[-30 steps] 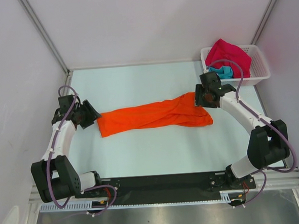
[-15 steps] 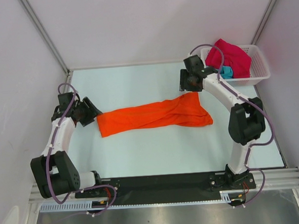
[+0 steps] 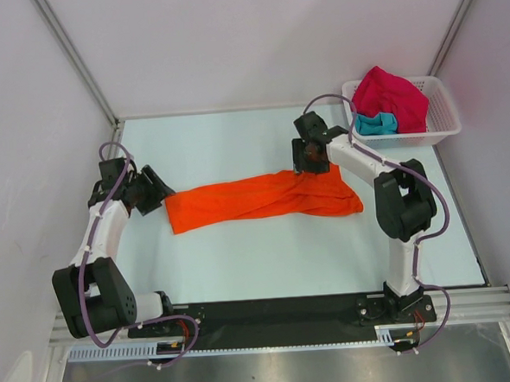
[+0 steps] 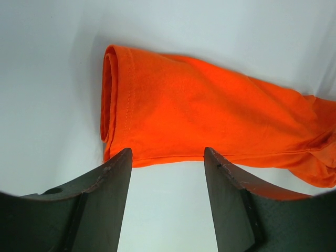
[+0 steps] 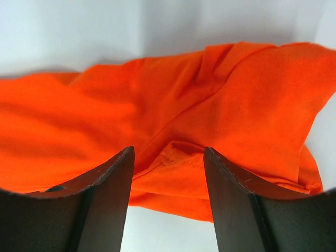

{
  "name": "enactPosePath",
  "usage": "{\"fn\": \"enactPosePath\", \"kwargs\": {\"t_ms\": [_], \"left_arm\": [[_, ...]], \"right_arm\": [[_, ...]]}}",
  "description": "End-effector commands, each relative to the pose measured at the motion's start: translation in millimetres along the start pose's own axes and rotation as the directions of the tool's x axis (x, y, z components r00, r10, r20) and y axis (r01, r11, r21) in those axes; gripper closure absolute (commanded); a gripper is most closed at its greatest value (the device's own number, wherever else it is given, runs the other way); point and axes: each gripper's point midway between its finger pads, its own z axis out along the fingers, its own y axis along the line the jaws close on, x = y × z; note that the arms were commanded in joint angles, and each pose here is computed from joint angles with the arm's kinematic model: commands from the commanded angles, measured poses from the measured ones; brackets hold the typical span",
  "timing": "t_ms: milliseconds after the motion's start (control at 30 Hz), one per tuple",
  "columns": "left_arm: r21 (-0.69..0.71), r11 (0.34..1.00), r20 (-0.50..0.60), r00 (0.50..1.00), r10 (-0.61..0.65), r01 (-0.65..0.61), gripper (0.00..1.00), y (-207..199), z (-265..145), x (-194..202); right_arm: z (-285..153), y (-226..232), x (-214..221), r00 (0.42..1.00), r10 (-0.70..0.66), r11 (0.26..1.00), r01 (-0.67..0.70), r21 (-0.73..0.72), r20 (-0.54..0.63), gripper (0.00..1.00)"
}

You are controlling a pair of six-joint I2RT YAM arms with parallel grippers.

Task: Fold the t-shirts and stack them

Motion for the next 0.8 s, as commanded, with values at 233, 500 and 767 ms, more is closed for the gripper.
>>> {"fn": "enactPosePath", "kwargs": {"t_ms": [233, 500, 767], "left_arm": [[0.036, 0.999, 0.014, 1.000, 0.021, -0.022, 0.38, -5.8, -0.5, -2.4], [0.035, 0.999, 0.013, 1.000, 0.021, -0.021, 0.38, -5.3, 0.5, -2.1], [0.039, 0.999, 0.010, 1.000, 0.022, -0.022, 0.38, -5.7, 0.6, -1.2]], "right_arm": [[10.2, -7.4, 11.4, 1.000, 0.018, 1.000, -0.018, 0.024, -0.006, 0.43], [4.3, -7.3, 12.8, 1.000, 0.008, 1.000, -0.008, 0.030, 0.006, 1.00], [-26.1, -9.6, 25.8, 0.999, 0.000, 0.998, -0.002, 0.059, 0.038, 1.00]]}}
